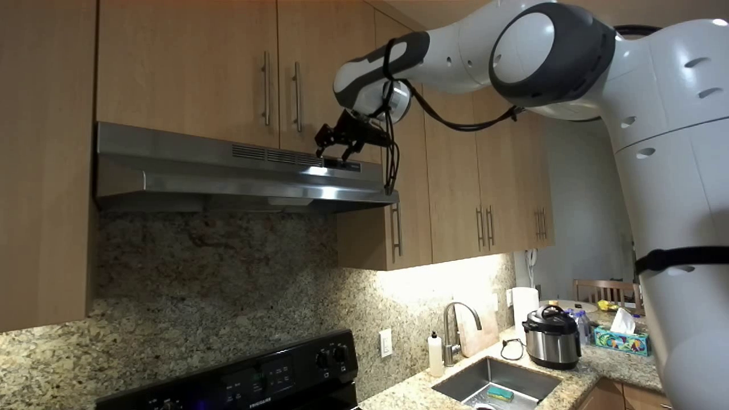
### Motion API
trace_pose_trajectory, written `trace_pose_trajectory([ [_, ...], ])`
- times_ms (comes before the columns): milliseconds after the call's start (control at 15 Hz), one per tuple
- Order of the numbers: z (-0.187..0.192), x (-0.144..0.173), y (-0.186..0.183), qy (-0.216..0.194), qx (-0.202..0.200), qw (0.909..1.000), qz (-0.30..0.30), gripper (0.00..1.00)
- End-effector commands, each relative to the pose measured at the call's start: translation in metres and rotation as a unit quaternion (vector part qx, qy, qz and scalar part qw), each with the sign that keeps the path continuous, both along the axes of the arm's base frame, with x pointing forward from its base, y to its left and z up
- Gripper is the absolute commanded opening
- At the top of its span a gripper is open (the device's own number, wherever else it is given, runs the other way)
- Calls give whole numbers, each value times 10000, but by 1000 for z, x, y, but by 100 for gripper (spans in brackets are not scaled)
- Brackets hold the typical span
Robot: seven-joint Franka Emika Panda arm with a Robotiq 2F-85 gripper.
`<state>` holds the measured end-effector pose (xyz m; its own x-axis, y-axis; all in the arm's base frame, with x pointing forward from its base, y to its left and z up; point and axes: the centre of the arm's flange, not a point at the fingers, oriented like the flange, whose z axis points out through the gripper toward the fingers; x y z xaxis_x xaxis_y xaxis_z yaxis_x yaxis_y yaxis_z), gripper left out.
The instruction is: Turn on the light on top of the stove
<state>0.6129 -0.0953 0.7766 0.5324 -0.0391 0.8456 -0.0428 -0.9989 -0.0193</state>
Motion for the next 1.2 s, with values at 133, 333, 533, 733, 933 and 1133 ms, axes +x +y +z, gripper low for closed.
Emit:
trace_pose_trajectory([
  [133, -9, -10, -14, 260, 112, 9995, -130, 100],
  [333, -13, -8, -19, 371, 158, 9991, -132, 100],
  [533, -14, -5, -19, 402, 159, 9990, -82, 100],
  [733, -15, -1, -19, 407, 158, 9990, -63, 100],
  [933, -18, 5, -22, 365, 220, 9991, -42, 100],
  [1133, -19, 7, -25, 262, 355, 9990, 12, 100],
])
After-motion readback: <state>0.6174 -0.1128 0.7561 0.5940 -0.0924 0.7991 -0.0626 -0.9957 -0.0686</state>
